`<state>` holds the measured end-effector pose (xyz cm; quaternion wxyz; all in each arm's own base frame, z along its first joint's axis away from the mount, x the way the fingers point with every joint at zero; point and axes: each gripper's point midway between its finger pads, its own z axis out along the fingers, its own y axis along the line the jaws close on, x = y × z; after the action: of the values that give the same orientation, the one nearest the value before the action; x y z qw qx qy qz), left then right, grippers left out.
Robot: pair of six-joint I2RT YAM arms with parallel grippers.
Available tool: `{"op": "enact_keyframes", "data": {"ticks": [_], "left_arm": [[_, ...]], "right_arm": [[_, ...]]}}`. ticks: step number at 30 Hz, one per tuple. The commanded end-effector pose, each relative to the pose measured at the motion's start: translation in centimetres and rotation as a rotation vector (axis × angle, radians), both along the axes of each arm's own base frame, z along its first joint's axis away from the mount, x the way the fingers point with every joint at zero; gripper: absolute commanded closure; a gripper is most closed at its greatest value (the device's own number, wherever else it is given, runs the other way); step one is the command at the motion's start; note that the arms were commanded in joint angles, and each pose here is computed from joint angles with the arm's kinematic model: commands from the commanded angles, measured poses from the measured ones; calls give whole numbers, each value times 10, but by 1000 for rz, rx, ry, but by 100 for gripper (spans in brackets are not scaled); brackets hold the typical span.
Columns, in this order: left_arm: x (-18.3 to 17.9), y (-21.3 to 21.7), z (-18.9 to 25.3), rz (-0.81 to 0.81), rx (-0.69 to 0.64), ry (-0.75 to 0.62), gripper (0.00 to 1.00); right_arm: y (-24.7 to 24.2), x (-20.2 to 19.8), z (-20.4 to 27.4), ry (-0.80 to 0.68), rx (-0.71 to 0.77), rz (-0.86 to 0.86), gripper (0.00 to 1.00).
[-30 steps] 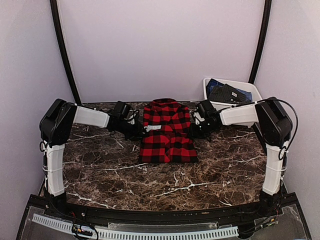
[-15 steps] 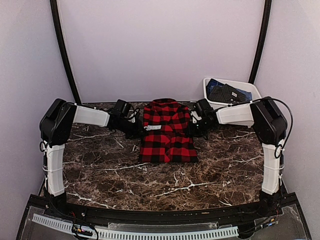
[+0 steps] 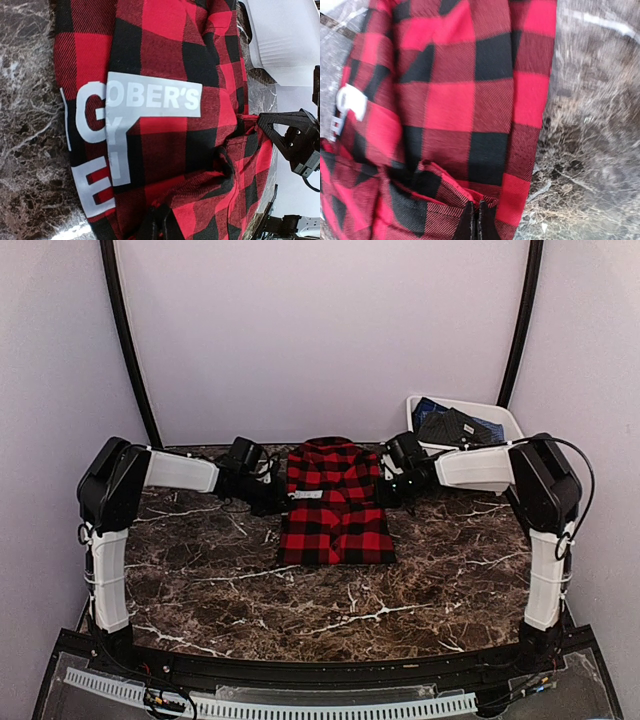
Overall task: Fold and stack the long sleeve shirts
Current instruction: Smooth out the 2/3-rectangle-folded shirt at the center of the board.
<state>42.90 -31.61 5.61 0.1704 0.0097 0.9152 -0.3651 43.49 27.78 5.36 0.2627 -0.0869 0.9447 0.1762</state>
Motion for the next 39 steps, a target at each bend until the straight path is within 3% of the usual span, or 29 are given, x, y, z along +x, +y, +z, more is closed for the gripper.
{"op": "enact_keyframes", "data": {"ticks": [1, 7, 14, 21, 25, 28, 32, 39], "left_arm": [[6, -3, 56, -11, -34, -146, 99], [14, 0, 59, 24, -22, -173, 99], [31, 15, 25, 118, 51, -105, 100], [29, 17, -5, 110, 84, -49, 96], [28, 18, -10, 106, 102, -30, 89], [29, 18, -6, 101, 107, -35, 85], [33, 20, 5, 106, 127, -54, 69], [43, 31, 34, 126, 191, -129, 36]], "right_arm": [[5, 13, 52, -167, 32, -9, 100], [4, 25, 65, -235, 26, -34, 100], [6, 44, 32, -190, -41, -54, 100], [2, 49, 11, -142, -78, -74, 99], [0, 45, 7, -116, -77, -79, 81], [0, 44, 17, -122, -69, -80, 60], [-4, 46, 39, -146, -83, -95, 36], [-12, 44, 67, -173, -100, -111, 21]]}}
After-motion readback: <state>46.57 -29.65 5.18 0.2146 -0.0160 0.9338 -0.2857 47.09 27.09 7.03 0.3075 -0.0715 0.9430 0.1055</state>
